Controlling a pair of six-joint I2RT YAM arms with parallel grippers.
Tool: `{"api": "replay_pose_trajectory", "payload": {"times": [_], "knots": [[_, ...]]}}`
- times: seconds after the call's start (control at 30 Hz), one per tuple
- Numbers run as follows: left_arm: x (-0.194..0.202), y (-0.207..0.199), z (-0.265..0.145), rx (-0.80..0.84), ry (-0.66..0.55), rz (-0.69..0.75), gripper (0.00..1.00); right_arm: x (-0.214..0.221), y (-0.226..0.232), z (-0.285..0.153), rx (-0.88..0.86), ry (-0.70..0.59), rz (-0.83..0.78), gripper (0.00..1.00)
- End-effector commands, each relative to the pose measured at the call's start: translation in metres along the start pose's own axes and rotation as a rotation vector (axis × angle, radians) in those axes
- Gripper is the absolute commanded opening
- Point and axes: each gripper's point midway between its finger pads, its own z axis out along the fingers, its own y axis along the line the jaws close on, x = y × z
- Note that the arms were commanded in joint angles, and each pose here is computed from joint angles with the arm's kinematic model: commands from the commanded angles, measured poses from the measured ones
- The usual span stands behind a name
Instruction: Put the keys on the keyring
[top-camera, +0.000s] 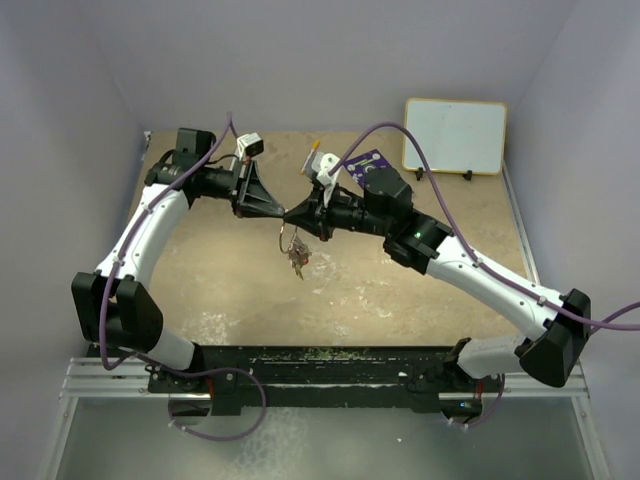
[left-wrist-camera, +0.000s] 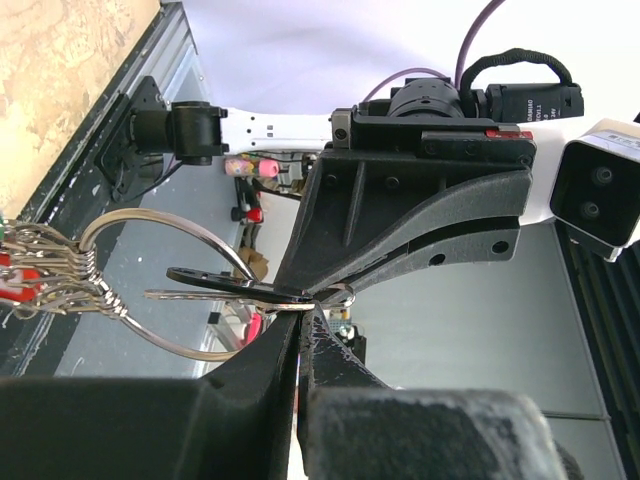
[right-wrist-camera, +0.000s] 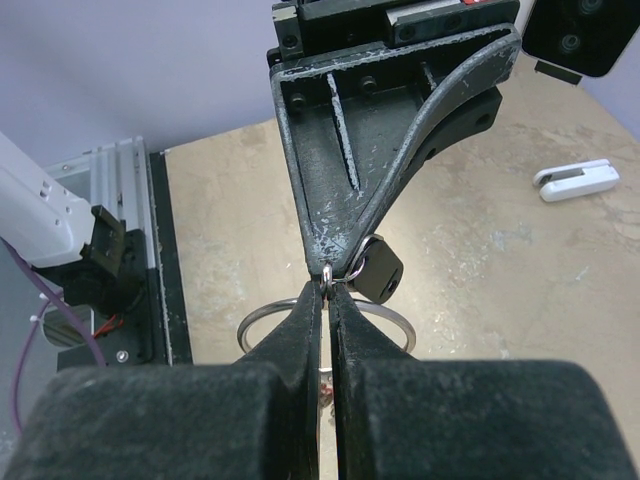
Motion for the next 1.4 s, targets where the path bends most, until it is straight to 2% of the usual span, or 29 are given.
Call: {"api": "replay_pose_trajectory", "payload": {"times": [0.0, 0.57, 1.17, 1.37], "knots": [[0.047, -0.060, -0.002, 0.176, 0.188, 0.131, 0.04, -0.019, 0.000, 0.005, -0.002, -0.080, -0.043, 0.00], [0.055, -0.070, 0.001, 0.179, 0.213, 0.158, 0.04, 0.019, -0.016, 0.032, 0.011, -0.031, 0.089, 0.00], [0.056, -0.075, 0.006, 0.182, 0.238, 0.168, 0.04, 0.052, -0.023, 0.027, 0.020, 0.004, 0.126, 0.00], [0.055, -0.074, 0.007, 0.182, 0.242, 0.166, 0.04, 0.071, -0.028, 0.024, 0.010, 0.007, 0.184, 0.00]]}}
